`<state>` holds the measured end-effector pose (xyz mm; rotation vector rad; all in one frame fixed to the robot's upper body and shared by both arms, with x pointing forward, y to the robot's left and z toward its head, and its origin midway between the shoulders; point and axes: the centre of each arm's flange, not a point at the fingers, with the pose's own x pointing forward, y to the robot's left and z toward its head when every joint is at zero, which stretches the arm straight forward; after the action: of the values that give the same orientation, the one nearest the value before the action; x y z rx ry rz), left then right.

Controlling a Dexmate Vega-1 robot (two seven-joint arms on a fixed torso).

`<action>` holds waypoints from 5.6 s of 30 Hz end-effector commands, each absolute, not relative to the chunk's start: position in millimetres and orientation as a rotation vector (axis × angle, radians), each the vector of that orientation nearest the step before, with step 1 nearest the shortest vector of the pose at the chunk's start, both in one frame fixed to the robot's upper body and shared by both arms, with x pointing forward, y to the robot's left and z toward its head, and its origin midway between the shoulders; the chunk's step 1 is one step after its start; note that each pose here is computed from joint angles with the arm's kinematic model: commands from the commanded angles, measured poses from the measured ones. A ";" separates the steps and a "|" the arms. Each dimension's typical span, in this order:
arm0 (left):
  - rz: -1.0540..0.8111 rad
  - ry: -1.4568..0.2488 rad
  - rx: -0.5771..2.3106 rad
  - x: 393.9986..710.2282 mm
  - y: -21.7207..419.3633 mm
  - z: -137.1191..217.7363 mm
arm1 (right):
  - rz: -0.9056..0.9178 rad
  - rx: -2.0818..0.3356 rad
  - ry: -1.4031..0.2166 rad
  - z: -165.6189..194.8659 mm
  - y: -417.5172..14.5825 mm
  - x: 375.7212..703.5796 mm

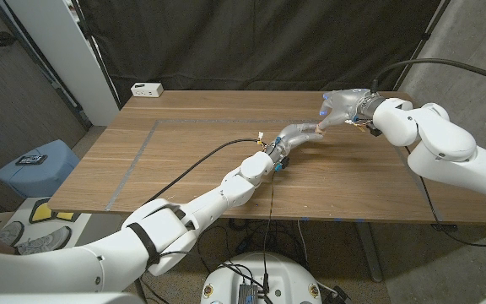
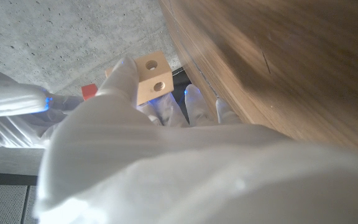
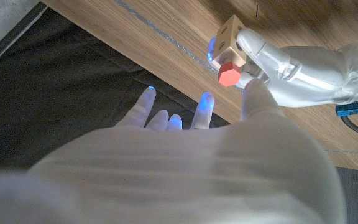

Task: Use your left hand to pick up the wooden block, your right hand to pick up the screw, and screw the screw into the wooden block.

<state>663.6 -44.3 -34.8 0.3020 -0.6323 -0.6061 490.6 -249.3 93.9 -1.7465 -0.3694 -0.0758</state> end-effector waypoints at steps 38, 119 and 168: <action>-0.609 -0.621 0.298 667.9 -45.5 -33.9 | -0.171 -1.824 -0.375 82.2 -241.4 505.3; -0.609 -0.613 0.294 674.7 -42.6 -31.9 | -0.271 -1.823 -0.410 84.8 -235.3 525.2; -0.609 -0.625 0.287 665.3 -41.2 -37.1 | -0.385 -1.826 -0.416 83.3 -238.1 504.4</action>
<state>668.1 -41.1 -36.4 0.2863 -0.6204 -0.6076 513.2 -236.4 82.2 -1.8218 -0.4110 -0.3685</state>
